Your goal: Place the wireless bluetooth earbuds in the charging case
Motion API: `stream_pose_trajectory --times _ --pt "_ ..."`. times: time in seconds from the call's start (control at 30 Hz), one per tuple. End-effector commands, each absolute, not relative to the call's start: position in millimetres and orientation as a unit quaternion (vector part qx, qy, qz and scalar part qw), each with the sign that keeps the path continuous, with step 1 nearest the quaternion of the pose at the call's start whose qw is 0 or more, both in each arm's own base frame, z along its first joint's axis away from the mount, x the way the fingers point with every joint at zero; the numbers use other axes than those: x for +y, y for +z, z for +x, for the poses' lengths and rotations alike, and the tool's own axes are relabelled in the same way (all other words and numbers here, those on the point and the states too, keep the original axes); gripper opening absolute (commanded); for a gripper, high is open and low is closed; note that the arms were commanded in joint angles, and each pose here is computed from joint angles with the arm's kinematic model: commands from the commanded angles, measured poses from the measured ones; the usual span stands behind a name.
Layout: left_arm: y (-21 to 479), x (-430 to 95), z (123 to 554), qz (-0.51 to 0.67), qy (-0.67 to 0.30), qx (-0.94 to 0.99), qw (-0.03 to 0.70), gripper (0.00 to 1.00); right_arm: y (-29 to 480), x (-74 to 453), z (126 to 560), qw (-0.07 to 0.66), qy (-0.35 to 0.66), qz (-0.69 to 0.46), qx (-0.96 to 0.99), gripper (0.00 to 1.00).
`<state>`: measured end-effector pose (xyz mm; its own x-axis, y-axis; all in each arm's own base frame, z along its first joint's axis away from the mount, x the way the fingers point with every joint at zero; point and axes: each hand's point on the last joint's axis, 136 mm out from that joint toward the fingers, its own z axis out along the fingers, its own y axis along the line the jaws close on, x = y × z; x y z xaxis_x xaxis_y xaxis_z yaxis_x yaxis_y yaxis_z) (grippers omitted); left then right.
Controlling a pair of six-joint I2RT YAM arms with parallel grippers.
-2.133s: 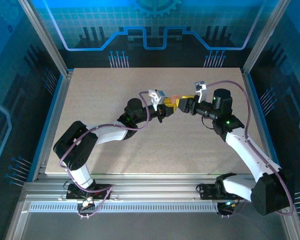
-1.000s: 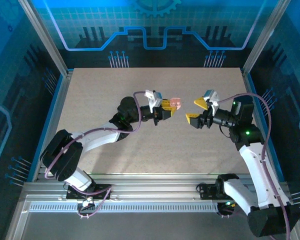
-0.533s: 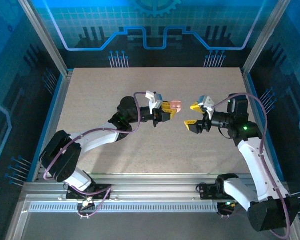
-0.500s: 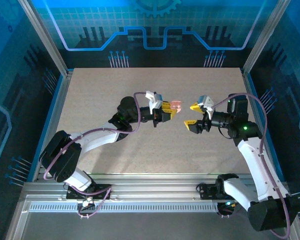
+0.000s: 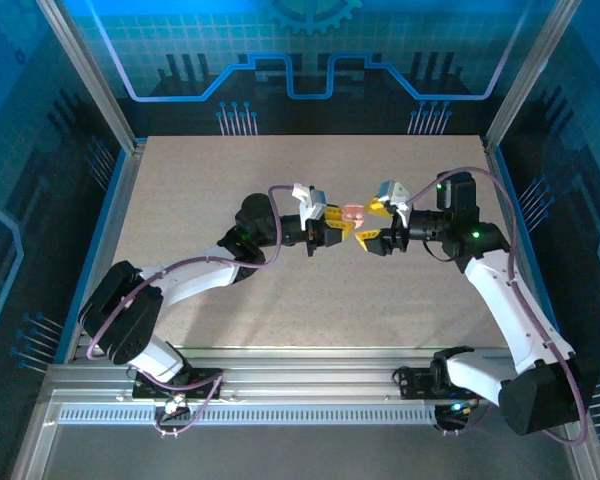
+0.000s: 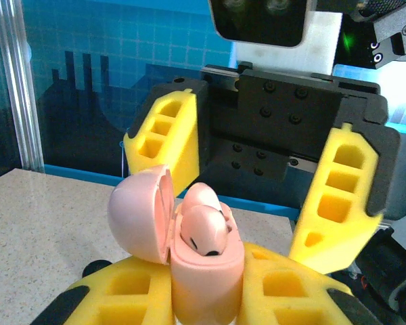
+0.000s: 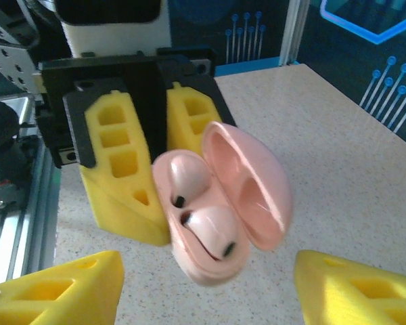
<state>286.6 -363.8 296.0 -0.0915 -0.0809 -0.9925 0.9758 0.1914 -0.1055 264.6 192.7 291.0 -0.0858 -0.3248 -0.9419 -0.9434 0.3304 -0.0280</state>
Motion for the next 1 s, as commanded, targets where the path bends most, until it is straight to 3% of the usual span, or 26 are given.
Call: stream_pose_trajectory --times 0.0,0.5,0.77,0.97 --pt "313 -364 274 0.422 -0.495 0.523 0.551 0.17 309 202 250 0.493 0.333 -0.521 0.612 0.63" --pt "300 -367 276 0.422 -0.495 0.535 0.538 0.17 320 187 240 0.552 0.271 -0.522 0.592 0.53" --pt "275 -382 306 0.371 -0.489 0.613 0.498 0.16 322 147 279 0.566 0.249 -0.345 0.706 0.58" --pt "237 -399 340 0.263 -0.509 0.695 0.434 0.16 298 110 297 0.526 0.246 -0.167 0.797 0.59"
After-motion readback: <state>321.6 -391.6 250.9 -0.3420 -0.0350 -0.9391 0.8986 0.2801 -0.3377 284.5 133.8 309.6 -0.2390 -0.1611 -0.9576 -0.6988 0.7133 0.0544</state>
